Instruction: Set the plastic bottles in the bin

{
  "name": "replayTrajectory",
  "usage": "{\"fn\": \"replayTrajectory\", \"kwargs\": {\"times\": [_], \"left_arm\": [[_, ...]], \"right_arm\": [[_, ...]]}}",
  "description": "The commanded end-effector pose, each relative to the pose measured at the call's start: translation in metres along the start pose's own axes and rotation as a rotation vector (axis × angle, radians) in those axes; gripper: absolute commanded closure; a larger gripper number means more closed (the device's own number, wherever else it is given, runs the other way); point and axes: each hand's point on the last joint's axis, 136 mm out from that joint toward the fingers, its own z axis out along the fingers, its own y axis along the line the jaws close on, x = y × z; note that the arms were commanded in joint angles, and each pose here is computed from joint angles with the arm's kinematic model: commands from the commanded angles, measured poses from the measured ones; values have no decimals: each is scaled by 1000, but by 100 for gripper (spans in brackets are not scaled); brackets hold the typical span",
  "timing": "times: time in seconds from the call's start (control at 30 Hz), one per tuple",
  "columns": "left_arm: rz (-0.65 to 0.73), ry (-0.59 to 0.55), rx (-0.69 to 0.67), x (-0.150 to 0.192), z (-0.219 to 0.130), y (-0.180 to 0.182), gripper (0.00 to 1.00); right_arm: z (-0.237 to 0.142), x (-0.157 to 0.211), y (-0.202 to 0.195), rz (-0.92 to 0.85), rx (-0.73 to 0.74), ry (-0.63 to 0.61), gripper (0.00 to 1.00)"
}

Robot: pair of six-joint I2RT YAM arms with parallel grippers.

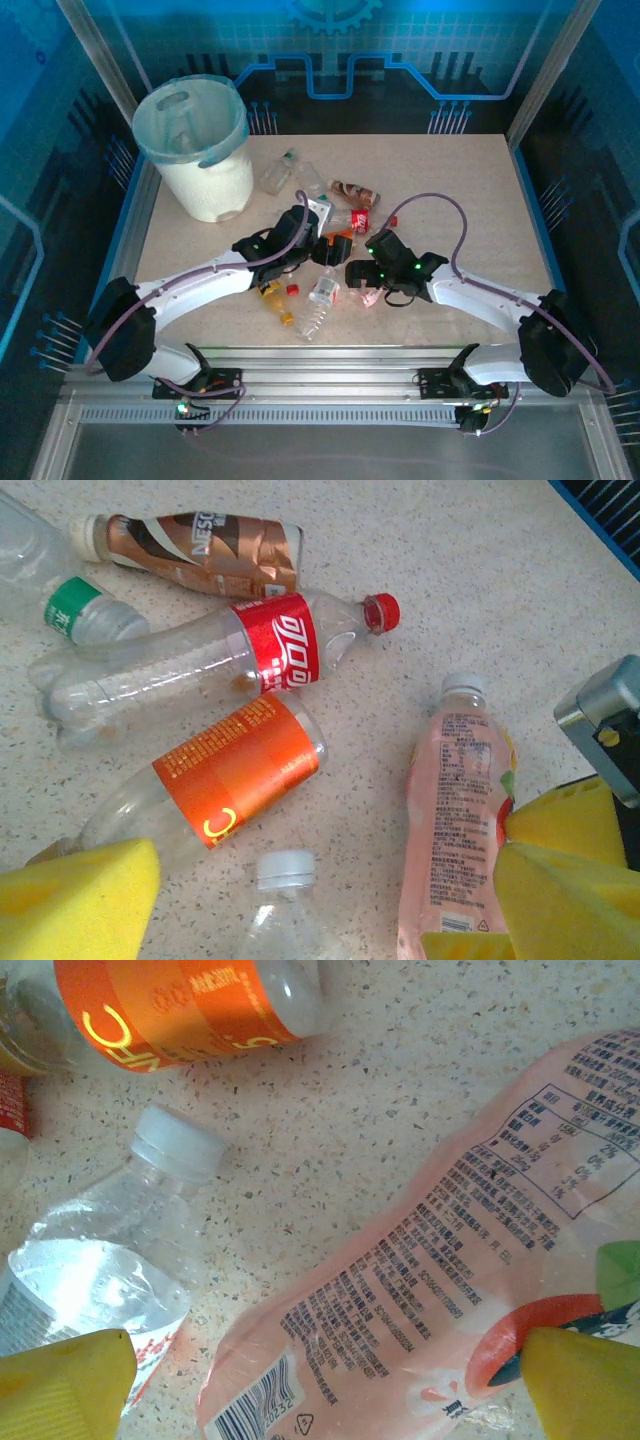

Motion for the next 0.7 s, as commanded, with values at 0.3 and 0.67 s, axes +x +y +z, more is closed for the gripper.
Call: {"fn": "replayTrajectory", "kwargs": {"times": [0.3, 0.67], "left_arm": [[-61, -26, -18, -7, -9, 8, 12], [-84, -12, -7, -8, -5, 5, 12]], "right_arm": [[16, 15, -28, 53, 104, 38, 0], [20, 1, -16, 84, 46, 18, 0]]}}
